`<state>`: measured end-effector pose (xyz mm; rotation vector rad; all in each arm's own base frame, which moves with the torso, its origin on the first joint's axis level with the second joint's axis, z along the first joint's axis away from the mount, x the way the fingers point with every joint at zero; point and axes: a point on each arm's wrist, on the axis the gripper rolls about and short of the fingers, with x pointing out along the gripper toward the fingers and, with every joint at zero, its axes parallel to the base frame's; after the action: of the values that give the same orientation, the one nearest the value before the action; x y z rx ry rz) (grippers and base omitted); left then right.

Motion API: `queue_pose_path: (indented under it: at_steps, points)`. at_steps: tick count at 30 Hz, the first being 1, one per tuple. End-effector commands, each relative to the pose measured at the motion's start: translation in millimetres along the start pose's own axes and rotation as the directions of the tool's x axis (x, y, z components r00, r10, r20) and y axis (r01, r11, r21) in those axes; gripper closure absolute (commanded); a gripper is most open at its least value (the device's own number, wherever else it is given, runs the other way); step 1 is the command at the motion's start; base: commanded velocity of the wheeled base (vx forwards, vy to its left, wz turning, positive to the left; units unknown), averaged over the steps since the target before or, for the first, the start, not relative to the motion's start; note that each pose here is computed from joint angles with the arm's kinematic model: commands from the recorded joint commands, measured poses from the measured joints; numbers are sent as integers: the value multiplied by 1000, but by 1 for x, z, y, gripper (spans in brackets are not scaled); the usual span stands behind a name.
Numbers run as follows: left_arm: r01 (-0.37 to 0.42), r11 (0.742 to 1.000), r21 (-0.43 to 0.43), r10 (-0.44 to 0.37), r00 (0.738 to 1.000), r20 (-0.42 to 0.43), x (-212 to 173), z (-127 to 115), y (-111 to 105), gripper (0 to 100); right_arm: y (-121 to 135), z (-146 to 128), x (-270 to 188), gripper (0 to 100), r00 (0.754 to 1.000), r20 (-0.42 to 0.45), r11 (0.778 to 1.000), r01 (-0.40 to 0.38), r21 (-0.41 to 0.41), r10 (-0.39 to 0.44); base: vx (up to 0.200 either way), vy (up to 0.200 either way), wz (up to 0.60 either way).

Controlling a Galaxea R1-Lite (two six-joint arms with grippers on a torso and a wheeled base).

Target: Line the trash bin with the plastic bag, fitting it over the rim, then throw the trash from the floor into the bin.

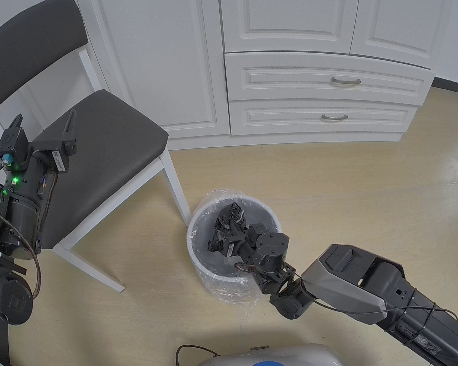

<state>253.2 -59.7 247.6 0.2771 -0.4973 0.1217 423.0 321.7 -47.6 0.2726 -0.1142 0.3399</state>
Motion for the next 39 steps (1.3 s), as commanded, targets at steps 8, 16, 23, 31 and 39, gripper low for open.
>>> queue_pose_path:
  at_steps: [8, 16, 23, 31, 39]
  points:
    - [6, 1000, 2, -6, 1000, -9, 2, -4, -4, 0, 12, -5, 19, 100, 1000, 26, 1000, 14, 16, -14, 0, 0, 0]
    - [5, 1000, 1, -5, 1000, -6, 2, -3, -3, 0, 7, -4, 21, 100, 999, 24, 999, 46, -4, -46, 0, 0, 0]
    - [-10, 1000, -3, 10, 1000, 10, 2, 1, 1, 0, -8, -11, 22, 100, 995, 37, 990, 99, -105, -96, 0, 0, 0]
    - [-11, 1000, -3, 11, 1000, 17, 0, 4, 2, 0, -5, 4, 22, 100, 995, 37, 989, 99, -112, -96, 0, 0, 0]
    - [-8, 1000, -5, 8, 1000, 16, -1, 4, 1, 0, 3, 47, 21, 100, 995, 40, 992, 98, -84, -95, 0, 0, 0]
